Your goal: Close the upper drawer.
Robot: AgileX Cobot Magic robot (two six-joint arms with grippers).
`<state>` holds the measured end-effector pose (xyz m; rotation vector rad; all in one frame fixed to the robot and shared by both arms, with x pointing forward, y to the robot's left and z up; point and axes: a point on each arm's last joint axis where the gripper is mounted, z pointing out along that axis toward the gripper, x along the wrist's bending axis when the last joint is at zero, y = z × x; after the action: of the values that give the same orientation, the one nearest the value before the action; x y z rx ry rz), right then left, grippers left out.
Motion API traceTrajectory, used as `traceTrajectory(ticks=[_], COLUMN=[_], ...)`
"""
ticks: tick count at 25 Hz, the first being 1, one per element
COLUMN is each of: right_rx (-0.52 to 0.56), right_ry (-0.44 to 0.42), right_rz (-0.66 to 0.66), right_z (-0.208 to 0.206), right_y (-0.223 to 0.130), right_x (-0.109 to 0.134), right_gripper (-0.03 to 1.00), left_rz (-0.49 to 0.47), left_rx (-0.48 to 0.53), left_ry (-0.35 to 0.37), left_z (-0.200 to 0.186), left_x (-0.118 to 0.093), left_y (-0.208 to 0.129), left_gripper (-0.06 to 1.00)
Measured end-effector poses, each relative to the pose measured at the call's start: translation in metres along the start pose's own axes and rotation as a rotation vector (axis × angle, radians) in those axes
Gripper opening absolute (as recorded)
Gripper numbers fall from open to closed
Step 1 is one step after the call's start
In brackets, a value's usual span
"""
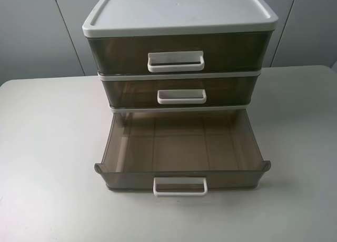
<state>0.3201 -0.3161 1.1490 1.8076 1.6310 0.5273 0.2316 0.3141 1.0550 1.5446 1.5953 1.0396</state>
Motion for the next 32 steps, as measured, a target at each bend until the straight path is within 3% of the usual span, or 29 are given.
traceTrajectory(ticks=[6,15,27,32], right_rx=[-0.056,-0.172,-0.313,-0.316], right_ry=[-0.040,0.074,0.102,0.120], right_rz=[0.072,0.090,0.077,0.066], right_z=[-0.010,0.003,0.006,0.006], right_y=[-0.045,-0.097,-0.130,-0.130], right_x=[-0.005,0.009,0.013,0.015], right_gripper=[0.63,0.63,0.63,0.63], left_rz=[0.000,0.000,0.000,0.000], left_rx=[0.000,0.000,0.000,0.000], left_ry=[0.000,0.000,0.000,0.000], left_z=[0.000,0.000,0.000,0.000], left_x=[0.000,0.000,0.000,0.000], left_y=[0.000,0.000,0.000,0.000], left_gripper=[0.74,0.74,0.74,0.74])
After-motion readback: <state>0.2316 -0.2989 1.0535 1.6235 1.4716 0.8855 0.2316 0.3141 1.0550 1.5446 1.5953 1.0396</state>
